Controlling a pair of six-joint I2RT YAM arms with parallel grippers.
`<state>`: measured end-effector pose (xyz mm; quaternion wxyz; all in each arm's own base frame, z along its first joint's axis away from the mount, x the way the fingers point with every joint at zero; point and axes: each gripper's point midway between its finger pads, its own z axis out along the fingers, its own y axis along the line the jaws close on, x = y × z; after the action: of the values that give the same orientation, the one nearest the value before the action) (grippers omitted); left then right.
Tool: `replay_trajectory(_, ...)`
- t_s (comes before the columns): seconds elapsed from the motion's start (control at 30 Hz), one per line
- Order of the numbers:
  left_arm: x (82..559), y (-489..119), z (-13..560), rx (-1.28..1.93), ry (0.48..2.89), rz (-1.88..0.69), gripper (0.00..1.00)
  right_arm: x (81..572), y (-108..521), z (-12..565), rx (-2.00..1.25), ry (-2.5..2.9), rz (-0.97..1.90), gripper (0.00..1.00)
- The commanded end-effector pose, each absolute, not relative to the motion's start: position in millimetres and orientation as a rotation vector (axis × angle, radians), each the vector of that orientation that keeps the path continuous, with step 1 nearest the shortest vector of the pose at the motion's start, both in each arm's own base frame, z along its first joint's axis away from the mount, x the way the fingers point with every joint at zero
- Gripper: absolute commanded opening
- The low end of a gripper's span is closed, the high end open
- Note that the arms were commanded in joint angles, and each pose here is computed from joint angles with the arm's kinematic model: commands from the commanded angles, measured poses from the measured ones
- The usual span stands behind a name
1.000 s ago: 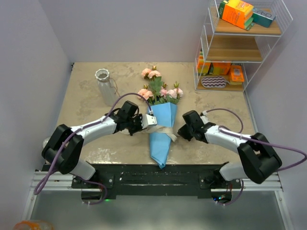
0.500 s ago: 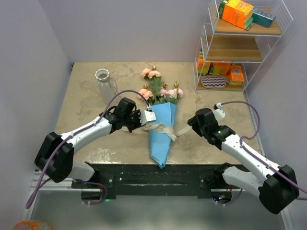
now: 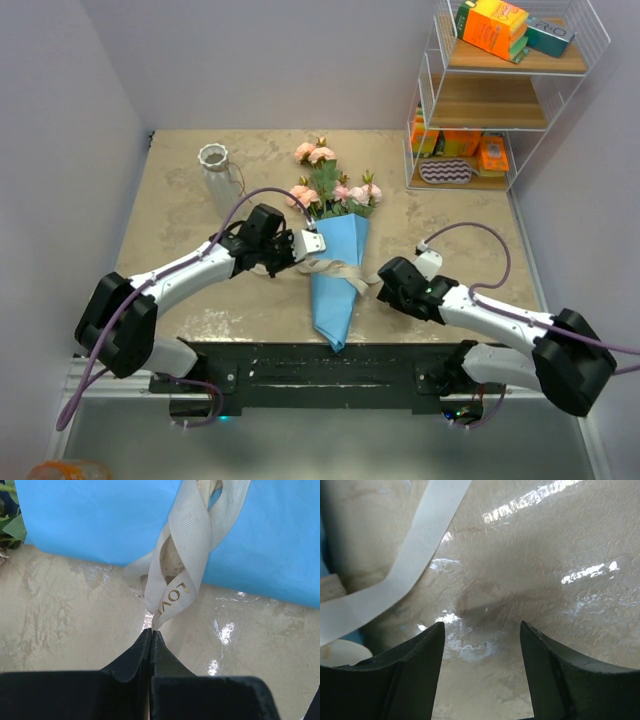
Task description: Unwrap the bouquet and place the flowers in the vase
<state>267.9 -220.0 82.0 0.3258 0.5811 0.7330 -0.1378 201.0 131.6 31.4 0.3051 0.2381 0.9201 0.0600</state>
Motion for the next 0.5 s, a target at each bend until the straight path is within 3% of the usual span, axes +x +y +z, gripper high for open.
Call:
replay_trajectory(0.0,277,-229,96,1.493,1.899,-0.37,0.0,219,145,52,0.522,2.322,0.084,0.64)
replay_trajectory(0.27,281,-232,99,1.491,1.888,-0.373,0.0,243,173,59,0.123,2.252,-0.214,0.64)
replay_trajectory(0.47,281,-229,99,1.483,1.894,-0.372,0.0,253,188,49,0.003,2.256,-0.235,0.63)
